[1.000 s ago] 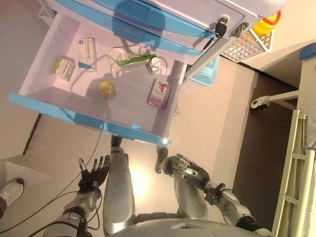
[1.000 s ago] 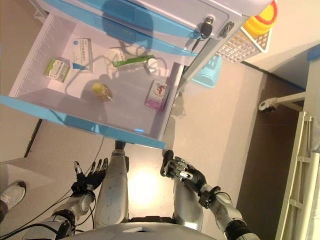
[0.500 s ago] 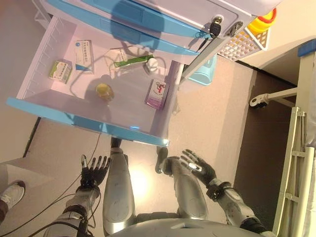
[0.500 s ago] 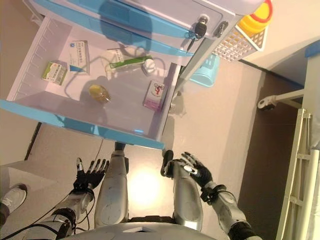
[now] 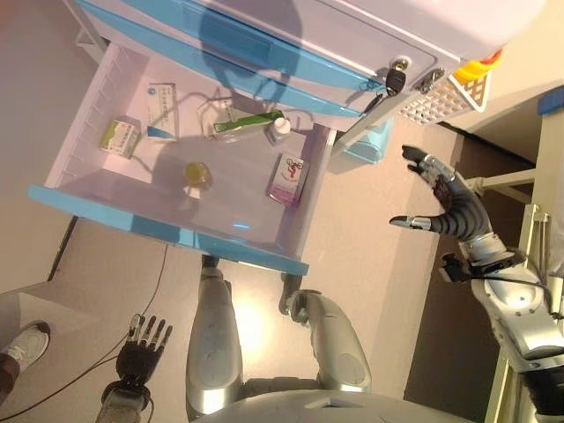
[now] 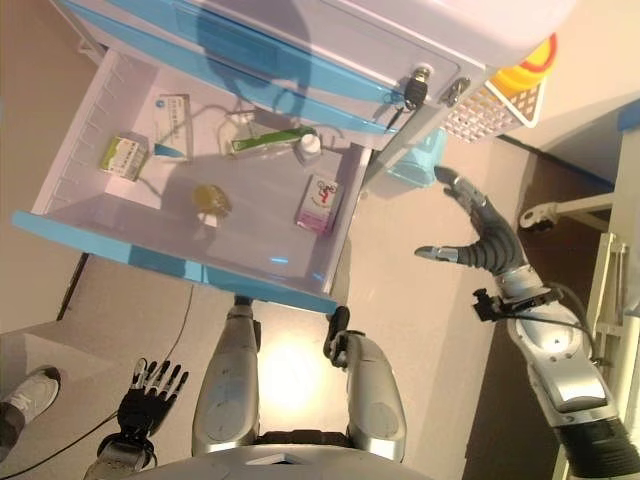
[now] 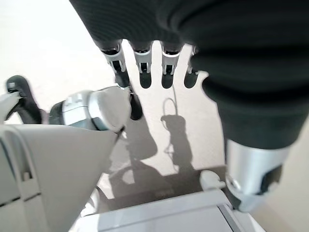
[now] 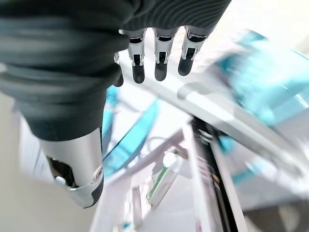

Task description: Open the drawer and pick up the medicine

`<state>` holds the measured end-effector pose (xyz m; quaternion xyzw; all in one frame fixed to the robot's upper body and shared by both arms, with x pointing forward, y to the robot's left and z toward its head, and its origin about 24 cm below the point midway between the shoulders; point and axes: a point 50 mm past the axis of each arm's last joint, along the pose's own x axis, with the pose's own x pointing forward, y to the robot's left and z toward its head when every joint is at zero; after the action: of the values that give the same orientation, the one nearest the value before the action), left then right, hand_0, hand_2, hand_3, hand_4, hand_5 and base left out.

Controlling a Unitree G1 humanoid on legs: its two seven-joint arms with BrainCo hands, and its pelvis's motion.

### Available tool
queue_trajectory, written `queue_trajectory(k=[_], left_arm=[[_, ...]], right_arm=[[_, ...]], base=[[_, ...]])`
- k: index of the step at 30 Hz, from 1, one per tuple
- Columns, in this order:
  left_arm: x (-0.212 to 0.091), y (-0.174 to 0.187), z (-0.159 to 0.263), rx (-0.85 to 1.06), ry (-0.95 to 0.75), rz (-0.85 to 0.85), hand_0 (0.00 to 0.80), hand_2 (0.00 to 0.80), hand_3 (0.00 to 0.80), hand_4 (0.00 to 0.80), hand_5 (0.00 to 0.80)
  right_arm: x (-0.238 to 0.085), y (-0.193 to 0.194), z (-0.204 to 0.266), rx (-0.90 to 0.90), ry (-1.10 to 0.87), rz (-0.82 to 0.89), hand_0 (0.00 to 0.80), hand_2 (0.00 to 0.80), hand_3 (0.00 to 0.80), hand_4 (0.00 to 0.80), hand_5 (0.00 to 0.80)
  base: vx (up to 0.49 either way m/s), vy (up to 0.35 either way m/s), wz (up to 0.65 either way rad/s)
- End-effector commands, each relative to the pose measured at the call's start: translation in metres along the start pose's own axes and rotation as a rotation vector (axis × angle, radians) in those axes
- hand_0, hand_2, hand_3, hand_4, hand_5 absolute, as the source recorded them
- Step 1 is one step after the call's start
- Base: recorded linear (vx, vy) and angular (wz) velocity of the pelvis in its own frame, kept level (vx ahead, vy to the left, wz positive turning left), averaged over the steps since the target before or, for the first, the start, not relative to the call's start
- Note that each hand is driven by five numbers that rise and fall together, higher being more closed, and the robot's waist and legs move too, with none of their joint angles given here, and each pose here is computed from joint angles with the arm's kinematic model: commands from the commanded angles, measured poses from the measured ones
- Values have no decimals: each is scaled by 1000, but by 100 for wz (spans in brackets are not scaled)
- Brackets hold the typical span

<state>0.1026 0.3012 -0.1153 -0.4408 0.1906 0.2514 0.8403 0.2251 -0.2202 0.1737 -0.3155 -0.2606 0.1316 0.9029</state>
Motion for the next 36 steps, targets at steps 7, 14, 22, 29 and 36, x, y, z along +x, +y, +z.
queue_trajectory(k=[7,14,22,29,36], left_arm=[[-18,6,15,209,-99,-45,0,0,0,0,0],[-18,1,10,404,-15,-75,0,0,0,0,0],[-20,9,10,433,22,-36,0,0,0,0,0],[-20,9,14,449,21,-36,0,0,0,0,0],[-16,4,14,486,33,-44,0,0,0,0,0]], right_arm=[[38,-26,75,-305,-287,96,0,0,0,0,0],[54,-9,92,-285,-347,217,0,0,0,0,0],[65,12,95,-275,-360,280,0,0,0,0,0],[71,22,84,-319,-267,288,0,0,0,0,0],[85,38,62,-341,-150,280,0,0,0,0,0]], base=[[34,-33,13],[40,-39,20],[23,-31,16],[12,-19,4],[3,3,2]])
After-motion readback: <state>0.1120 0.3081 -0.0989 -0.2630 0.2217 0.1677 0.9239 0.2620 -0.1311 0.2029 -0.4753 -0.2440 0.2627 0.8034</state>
